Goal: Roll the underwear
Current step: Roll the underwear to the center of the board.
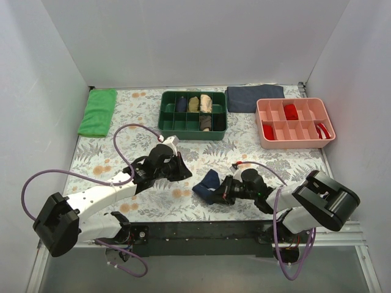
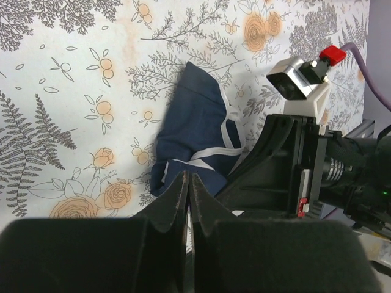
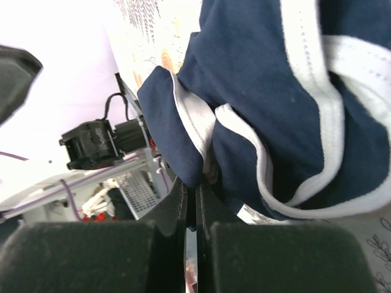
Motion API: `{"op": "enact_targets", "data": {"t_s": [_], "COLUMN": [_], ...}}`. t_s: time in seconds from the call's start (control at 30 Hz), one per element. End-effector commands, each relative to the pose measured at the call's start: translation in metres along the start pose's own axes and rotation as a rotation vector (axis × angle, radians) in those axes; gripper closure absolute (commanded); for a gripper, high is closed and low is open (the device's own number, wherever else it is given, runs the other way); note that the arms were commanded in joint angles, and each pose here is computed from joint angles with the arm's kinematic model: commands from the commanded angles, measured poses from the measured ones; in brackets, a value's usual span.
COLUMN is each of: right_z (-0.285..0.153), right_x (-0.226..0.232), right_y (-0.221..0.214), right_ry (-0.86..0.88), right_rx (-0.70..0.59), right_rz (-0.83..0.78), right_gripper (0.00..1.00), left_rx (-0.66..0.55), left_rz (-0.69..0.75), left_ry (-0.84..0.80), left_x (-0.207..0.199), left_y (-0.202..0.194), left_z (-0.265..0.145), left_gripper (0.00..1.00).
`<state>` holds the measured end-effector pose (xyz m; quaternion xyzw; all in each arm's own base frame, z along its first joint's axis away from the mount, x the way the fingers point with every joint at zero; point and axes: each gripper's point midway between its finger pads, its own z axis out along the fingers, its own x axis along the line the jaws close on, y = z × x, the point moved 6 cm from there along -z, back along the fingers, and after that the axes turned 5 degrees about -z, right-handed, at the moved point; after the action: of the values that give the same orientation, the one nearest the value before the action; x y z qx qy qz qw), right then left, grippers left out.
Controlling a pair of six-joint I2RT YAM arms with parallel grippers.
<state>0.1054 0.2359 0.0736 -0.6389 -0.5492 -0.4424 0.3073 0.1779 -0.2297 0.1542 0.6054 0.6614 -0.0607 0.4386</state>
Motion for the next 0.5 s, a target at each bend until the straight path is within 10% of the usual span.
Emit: {"op": "enact_targets", "data": {"t_s": [0.0, 0.47], "right_z": [-0.003, -0.015], "right_x": [0.016, 0.002], "right_y": [0.003, 0.013], "right_ry": [0.079, -0.038], "right_rx": [-0.003, -0.149], "right_rz": [0.087, 0.292], "right_gripper": [0.99, 0.99], "left_rx": [0.002, 0.075], "left_rz": [0.047, 0.154], "left_ry": [-0.064, -0.198], "left_x": [-0.004, -0.024], "left_y": [-0.004, -0.016], "left_z": [-0.011, -0.007], "left_gripper": [1.00, 1.00]}}
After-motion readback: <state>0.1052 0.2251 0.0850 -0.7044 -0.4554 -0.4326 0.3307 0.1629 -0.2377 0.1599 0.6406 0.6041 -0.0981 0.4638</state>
